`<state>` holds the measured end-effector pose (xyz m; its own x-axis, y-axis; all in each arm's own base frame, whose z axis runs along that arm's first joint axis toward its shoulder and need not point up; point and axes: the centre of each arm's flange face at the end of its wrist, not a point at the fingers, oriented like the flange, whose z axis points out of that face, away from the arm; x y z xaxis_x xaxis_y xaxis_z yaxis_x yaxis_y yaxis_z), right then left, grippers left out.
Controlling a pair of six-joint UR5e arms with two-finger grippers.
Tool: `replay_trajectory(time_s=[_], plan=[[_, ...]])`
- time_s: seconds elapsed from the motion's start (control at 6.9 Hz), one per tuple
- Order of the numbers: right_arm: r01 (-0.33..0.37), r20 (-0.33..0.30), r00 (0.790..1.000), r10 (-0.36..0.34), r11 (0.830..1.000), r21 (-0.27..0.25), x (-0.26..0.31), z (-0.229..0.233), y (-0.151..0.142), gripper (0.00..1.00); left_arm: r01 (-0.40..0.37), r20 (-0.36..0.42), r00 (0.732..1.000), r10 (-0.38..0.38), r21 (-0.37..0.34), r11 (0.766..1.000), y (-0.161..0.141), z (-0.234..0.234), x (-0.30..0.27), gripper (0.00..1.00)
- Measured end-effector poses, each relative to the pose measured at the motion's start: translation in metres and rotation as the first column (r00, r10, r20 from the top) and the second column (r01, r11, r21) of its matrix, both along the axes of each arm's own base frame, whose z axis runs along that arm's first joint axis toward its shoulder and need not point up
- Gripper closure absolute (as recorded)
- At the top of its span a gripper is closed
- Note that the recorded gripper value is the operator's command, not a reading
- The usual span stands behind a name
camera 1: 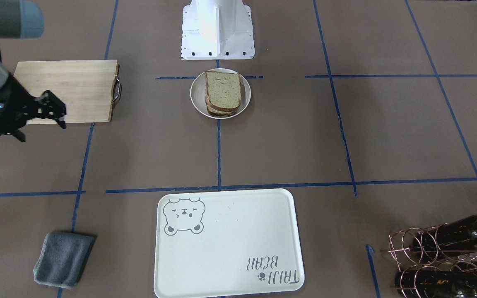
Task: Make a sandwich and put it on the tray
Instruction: 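Open the right gripper and withdraw the right arm away from the plate, then reach the left gripper to the white plate rim and grasp it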
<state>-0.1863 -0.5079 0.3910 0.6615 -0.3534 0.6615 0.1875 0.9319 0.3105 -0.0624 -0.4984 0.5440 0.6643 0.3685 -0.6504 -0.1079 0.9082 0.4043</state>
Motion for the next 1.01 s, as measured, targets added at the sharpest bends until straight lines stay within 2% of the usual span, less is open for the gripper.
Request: replay_trajectory(time_s=[0.29, 0.43, 0.72, 0.87, 1.01], plan=[[0.057, -0.053, 0.997, -0.055, 0.998, 0.037, 0.102, 0.069, 0.009, 0.00, 0.052, -0.027, 0.998, -0.051, 0.048, 0.997, -0.007, -0.018, 0.003, 0.00], [0.070, -0.084, 0.994, -0.067, 0.997, 0.030, 0.154, 0.110, 0.026, 0.00, 0.081, -0.053, 0.996, -0.077, 0.066, 0.995, -0.010, -0.031, 0.013, 0.00], [0.022, -0.106, 0.994, -0.028, 0.998, -0.058, 0.229, 0.186, 0.072, 0.00, 0.008, -0.084, 0.996, 0.003, 0.124, 0.992, -0.011, -0.053, 0.072, 0.00], [-0.018, -0.109, 0.994, 0.006, 0.994, -0.105, 0.251, 0.211, 0.093, 0.00, -0.026, -0.108, 0.993, 0.039, 0.124, 0.992, -0.009, -0.071, 0.107, 0.00], [-0.047, -0.110, 0.993, 0.033, 0.990, -0.135, 0.262, 0.224, 0.106, 0.00, -0.026, -0.149, 0.988, 0.038, 0.082, 0.996, -0.006, -0.098, 0.143, 0.00]])
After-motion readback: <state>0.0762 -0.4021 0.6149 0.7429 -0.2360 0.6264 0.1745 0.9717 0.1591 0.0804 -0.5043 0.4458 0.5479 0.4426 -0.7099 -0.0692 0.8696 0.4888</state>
